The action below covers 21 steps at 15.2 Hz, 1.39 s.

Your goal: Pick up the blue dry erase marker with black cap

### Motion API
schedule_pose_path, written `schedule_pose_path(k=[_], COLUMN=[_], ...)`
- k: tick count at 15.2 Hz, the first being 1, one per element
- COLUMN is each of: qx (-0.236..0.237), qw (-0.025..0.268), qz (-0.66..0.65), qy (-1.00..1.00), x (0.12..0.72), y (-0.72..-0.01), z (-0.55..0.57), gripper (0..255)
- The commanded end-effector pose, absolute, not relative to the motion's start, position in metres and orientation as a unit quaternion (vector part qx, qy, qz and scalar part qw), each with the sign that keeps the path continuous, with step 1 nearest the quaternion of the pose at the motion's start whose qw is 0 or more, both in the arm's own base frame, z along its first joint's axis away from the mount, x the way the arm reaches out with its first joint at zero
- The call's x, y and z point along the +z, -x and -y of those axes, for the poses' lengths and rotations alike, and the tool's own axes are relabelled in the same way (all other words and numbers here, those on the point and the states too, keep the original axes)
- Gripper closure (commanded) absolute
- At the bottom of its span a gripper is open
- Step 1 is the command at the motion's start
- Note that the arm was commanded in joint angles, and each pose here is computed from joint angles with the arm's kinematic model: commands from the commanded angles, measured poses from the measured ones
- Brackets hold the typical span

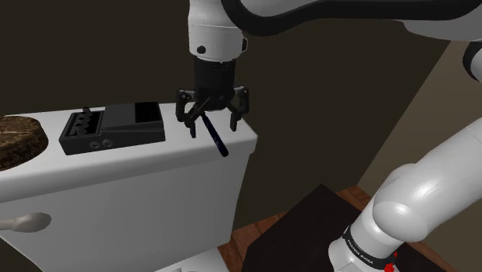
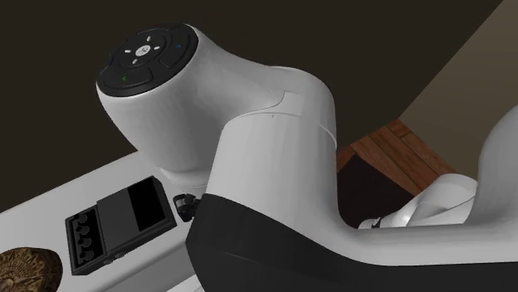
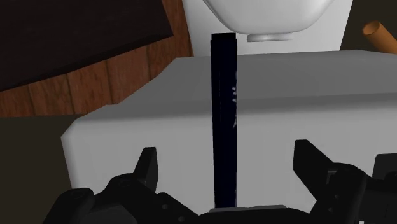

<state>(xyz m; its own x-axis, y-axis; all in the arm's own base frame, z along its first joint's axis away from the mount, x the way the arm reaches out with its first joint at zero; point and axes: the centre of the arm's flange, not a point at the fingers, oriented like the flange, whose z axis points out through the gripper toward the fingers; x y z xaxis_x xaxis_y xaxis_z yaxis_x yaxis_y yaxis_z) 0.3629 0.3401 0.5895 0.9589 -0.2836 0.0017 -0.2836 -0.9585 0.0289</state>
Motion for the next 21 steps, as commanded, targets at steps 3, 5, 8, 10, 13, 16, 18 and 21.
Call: schedule_pose_path(k=[3, 5, 8, 10, 13, 16, 18, 21], qx=[-0.001, -0.001, -0.001, -0.001, -0.001, -0.001, -0.001, -0.001], qw=[0.014, 0.014, 0.014, 0.014, 0.014, 0.014, 0.014, 0.014], qz=[0.143, 0.143, 0.143, 0.143, 0.143, 0.143, 0.143, 0.143], qy=[-0.990, -0.990, -0.990, -0.990, -0.990, -0.990, -0.990, -0.990], x=[0.588, 0.587, 0.588, 0.587, 0.603, 0.619, 0.629, 0.645], y=[-0.363, -0.364, -0.362, -0.363, -0.363, -0.363, -0.363, -0.363], z=[-0.340, -0.340, -0.341, -0.340, -0.340, -0.340, -0.340, -0.340], gripper=[255, 255, 255, 255, 255, 255, 255, 255])
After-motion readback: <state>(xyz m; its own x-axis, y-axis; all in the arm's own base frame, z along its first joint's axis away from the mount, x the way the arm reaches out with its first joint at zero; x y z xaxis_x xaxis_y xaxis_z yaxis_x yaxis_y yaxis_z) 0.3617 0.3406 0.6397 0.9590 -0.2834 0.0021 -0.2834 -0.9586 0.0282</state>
